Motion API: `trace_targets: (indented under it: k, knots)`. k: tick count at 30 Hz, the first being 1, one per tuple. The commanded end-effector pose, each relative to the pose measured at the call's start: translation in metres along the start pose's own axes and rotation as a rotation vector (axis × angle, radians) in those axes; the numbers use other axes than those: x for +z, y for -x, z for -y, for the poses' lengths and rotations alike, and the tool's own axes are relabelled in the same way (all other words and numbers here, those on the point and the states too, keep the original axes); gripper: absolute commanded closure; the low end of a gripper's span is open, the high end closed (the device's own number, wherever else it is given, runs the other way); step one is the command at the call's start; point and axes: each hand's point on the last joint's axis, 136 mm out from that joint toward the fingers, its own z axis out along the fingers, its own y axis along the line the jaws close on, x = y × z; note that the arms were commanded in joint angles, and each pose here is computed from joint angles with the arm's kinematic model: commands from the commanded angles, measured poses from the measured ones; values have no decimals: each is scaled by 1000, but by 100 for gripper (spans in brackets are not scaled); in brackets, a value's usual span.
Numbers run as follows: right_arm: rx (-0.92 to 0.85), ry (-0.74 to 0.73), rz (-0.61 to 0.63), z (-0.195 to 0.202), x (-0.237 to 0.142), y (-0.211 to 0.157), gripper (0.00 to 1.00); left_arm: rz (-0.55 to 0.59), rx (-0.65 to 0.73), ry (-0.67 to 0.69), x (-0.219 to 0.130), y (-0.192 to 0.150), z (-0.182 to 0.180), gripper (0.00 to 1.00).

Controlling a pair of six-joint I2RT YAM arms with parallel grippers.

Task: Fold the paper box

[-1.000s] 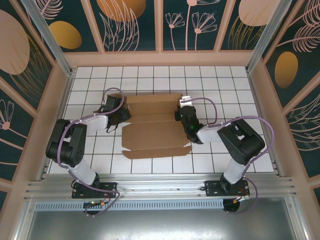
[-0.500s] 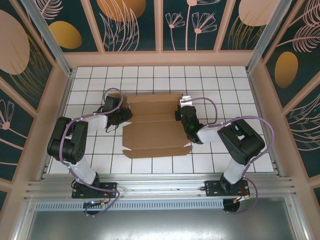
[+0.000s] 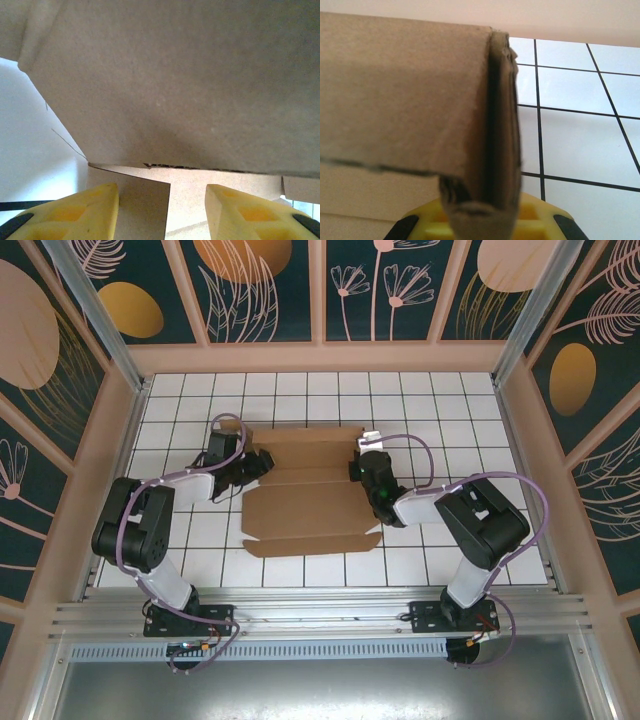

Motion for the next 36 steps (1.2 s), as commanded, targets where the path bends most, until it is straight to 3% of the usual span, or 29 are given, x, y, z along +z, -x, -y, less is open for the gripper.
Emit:
trace_targets:
  k: [1,11,18,27,36]
  knots:
    - [-15,45,-54,-14,2,-14,100,-51,-25,-59,12,-14,3,51]
    - [-24,17,-52,-9,2,-15,100,-73,-53,-30,17,-22,-7,50]
    - [2,-25,-44,11,0,-10,100,2,14,-3,-19,-1,11,48]
    - [15,-56,-41,27,0,-8,100,-7,44,73,-57,-18,0,48]
    - [23,-70,-35,35,1,-4,100,55,140,150,-95,-5,5,51]
